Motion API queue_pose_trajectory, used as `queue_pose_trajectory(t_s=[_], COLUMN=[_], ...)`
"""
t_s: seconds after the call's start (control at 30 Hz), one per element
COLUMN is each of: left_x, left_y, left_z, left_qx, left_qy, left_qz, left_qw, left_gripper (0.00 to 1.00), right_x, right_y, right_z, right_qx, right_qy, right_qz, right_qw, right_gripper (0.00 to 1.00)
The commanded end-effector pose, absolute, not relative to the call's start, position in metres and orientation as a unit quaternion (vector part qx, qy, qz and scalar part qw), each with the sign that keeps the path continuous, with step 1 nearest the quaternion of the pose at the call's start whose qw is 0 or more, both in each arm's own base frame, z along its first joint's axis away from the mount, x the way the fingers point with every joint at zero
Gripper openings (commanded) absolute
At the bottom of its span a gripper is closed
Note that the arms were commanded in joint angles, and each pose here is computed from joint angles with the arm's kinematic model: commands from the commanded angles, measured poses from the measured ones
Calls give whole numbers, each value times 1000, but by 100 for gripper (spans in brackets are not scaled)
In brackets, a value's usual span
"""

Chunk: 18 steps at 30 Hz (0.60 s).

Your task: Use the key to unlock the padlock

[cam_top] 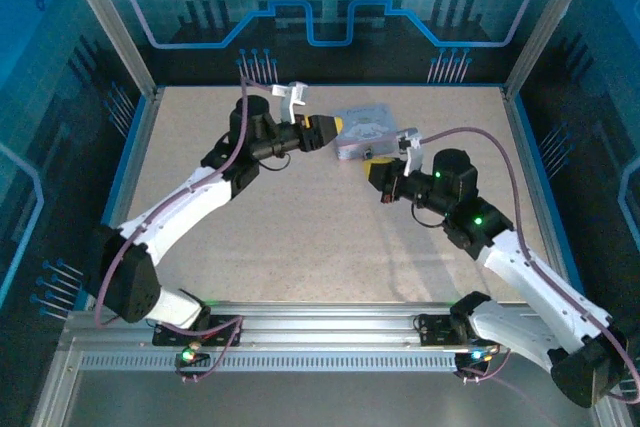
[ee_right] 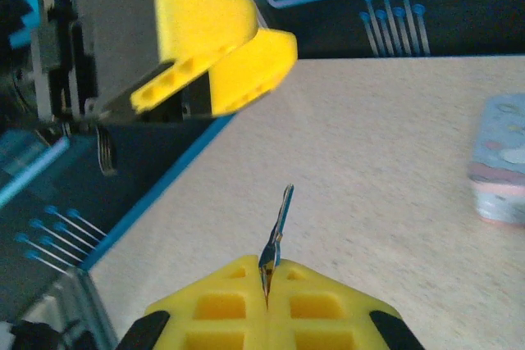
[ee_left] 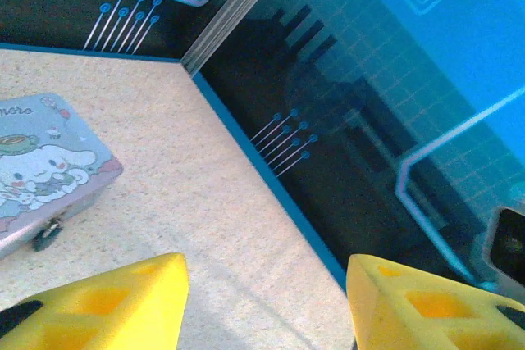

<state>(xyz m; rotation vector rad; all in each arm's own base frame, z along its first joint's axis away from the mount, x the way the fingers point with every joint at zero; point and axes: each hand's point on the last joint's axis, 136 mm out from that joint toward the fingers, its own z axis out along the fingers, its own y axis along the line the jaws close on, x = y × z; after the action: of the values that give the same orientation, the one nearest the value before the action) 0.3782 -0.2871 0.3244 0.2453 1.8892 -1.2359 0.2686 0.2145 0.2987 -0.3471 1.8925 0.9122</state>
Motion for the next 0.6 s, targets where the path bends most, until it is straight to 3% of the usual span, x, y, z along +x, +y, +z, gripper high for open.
queue_pose_trajectory(t_s=[0.0, 0.37, 0.57], left_x=[394, 442, 469], left_y=[-297, -355, -386], left_z=[299, 219, 185], left_qx=[119, 172, 216], left_qy=[779, 844, 864], left_qz=[-459, -394, -330], left_qw=[410, 321, 313], left_gripper=[55, 57, 60], right_x=[258, 233, 230], right_y=[191, 150, 130], right_z=[292, 297, 298], right_qx=[-165, -162, -136], right_qy=[802, 815, 829], right_qz=[303, 225, 188], right_qw=[487, 508, 509], right_gripper=[0, 0, 0])
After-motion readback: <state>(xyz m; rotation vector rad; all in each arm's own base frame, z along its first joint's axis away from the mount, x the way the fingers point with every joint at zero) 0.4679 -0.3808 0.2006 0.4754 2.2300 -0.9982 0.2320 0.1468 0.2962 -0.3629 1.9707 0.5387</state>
